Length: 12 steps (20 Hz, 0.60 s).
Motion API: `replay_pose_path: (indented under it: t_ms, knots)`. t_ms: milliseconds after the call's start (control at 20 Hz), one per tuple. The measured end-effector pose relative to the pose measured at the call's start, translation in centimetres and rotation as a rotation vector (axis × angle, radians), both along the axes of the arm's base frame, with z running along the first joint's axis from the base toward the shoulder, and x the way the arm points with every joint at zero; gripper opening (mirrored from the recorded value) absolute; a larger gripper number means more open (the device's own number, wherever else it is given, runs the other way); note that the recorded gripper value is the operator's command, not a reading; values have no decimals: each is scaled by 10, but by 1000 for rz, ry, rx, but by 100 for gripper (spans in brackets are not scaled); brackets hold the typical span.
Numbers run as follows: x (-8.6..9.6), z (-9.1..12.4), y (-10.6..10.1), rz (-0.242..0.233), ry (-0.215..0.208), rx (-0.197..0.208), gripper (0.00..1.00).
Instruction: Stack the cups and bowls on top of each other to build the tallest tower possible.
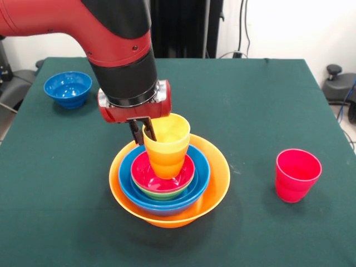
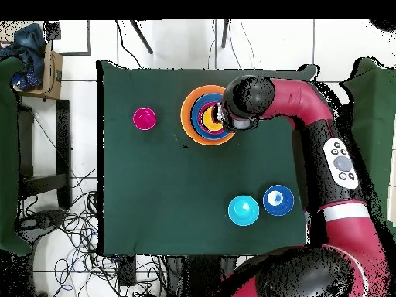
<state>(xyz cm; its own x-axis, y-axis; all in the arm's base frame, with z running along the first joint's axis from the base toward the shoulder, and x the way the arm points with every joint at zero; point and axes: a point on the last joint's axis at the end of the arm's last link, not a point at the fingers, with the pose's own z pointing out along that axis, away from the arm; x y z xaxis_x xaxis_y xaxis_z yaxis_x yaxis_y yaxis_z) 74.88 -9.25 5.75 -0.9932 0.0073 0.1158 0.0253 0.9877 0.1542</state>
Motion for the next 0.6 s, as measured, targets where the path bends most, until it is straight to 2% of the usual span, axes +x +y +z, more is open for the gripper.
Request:
replay_pose_path:
  t_ms: [600]
  knots:
    - [3,-8,-2,-7,-1,-3,0]
